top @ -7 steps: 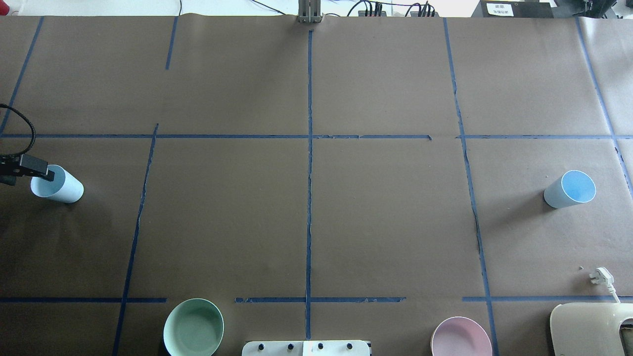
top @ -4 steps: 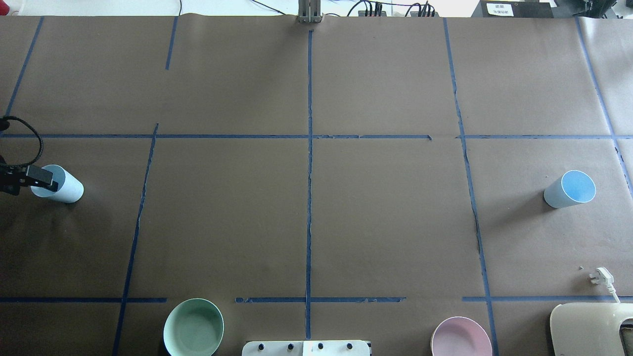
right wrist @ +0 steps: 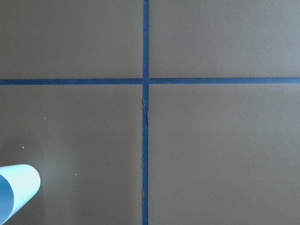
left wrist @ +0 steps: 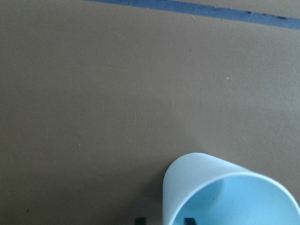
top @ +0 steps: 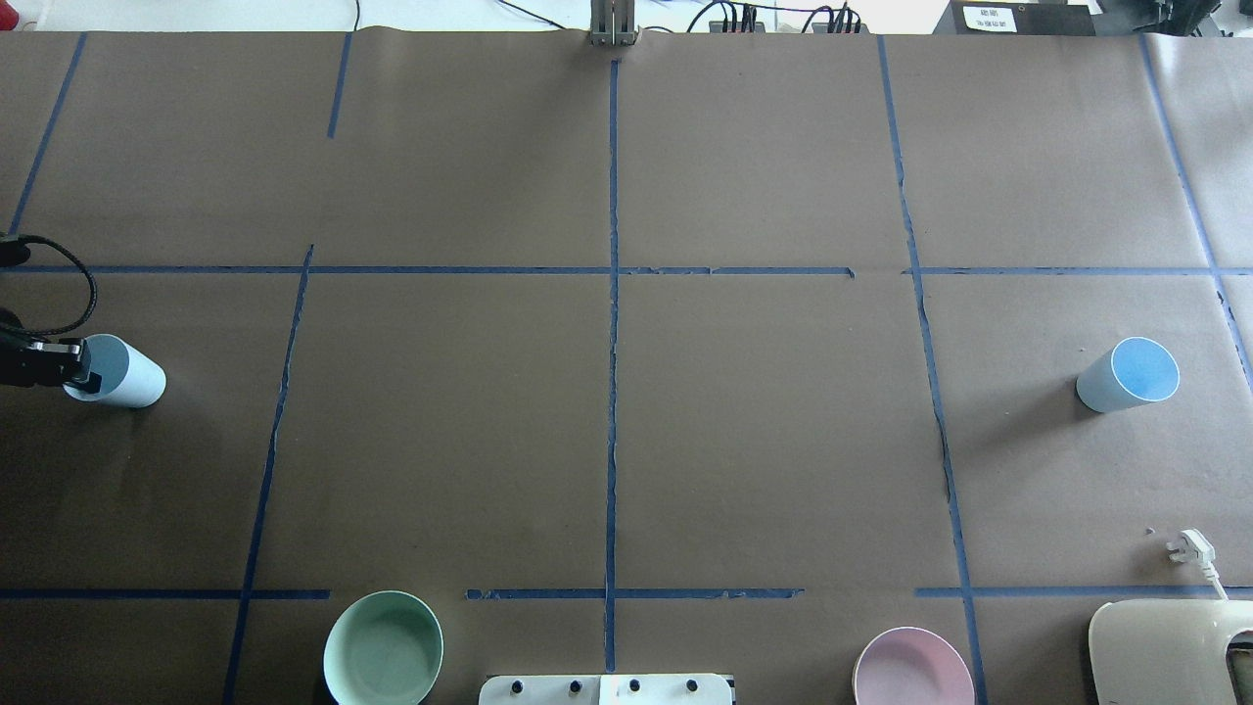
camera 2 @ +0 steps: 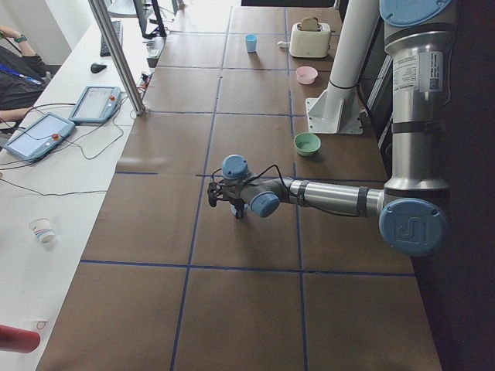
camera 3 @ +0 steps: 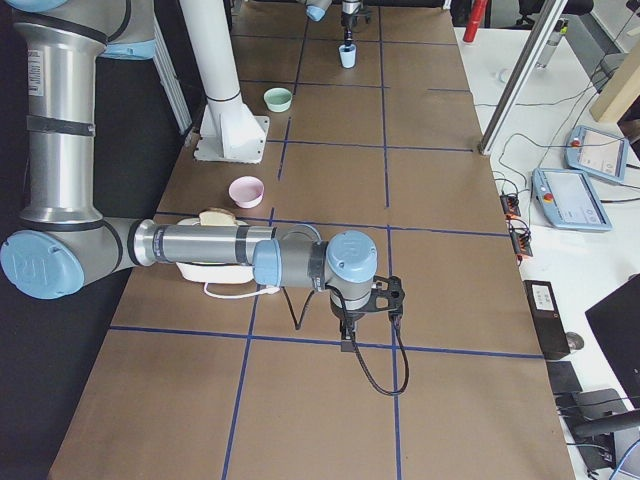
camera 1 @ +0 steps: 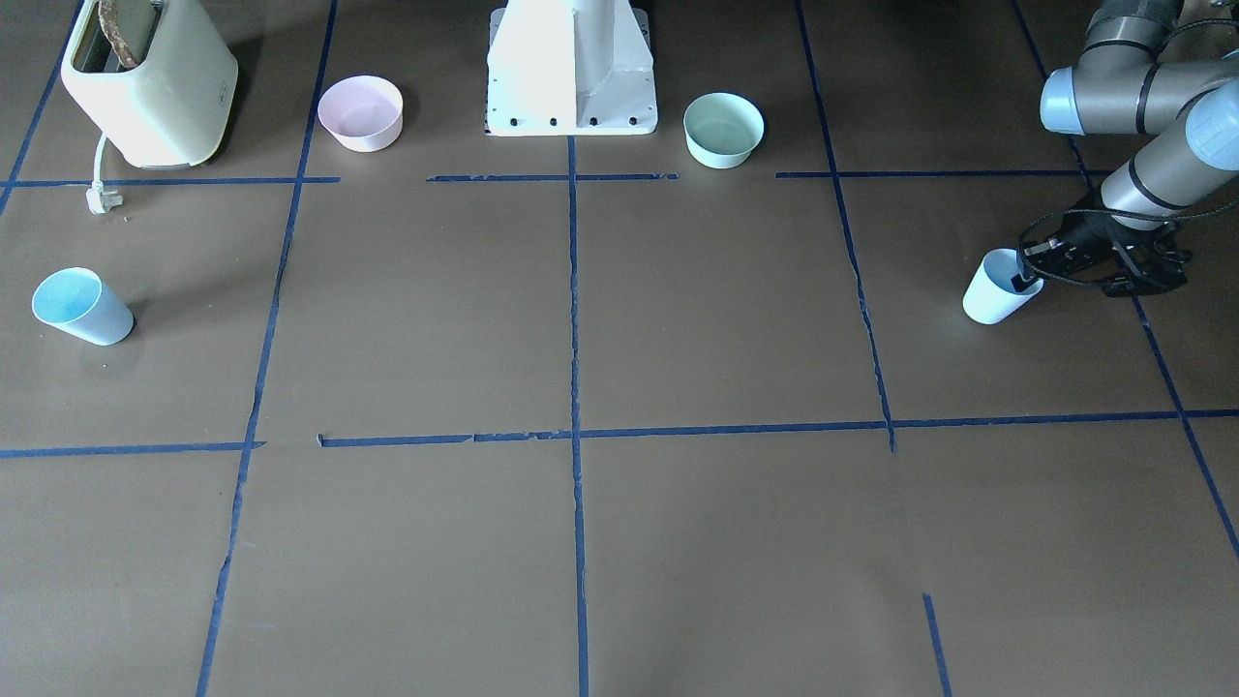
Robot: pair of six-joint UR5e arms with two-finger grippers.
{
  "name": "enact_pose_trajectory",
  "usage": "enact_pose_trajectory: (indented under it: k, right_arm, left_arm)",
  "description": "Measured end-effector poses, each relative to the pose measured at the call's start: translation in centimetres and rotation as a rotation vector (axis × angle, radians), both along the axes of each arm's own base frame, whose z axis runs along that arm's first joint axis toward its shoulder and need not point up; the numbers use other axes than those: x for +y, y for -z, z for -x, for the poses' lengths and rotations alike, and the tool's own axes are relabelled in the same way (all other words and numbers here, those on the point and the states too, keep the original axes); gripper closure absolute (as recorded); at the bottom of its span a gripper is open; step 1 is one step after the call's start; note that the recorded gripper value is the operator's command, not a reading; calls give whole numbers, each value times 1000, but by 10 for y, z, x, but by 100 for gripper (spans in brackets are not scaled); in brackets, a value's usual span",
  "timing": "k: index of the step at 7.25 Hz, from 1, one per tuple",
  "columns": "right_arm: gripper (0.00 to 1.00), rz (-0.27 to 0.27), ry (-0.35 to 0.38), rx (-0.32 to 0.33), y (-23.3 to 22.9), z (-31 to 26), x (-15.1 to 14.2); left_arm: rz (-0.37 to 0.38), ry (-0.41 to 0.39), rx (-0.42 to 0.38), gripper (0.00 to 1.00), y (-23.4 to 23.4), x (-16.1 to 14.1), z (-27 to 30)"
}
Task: Stack blue cups with both arms
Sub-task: 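Lower the left gripper onto the light blue cup and grasp it, then carry the light blue cup with the left gripper to the table center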
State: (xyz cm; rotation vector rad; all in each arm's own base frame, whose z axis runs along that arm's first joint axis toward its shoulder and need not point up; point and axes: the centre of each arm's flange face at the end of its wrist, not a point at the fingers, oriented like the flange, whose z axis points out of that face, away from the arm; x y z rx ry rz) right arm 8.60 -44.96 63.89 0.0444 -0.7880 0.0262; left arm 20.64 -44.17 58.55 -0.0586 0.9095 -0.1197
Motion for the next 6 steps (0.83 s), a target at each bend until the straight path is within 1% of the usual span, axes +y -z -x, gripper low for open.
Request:
enact_pose_trajectory:
  k: [1,2,4,5,6]
  right_arm:
    - [0,-1,0,0,0,0,0]
    - [0,0,-1,0,0,0,0]
    - [0,0,-1,0,1,0,-1]
    - [0,-1,-1,0,1,0,-2]
    - [0,-3,-2,-1,2,0,-2]
  left_arm:
    - [35,11,20,100,24,-2,-2]
    - [66,13,29,100,65,-9,-8]
    - [130,25,11,100,192,-33,-29]
    - [174,27,5,100,259,-39,-58]
    - [216,19,-5,100,312,-32,-105]
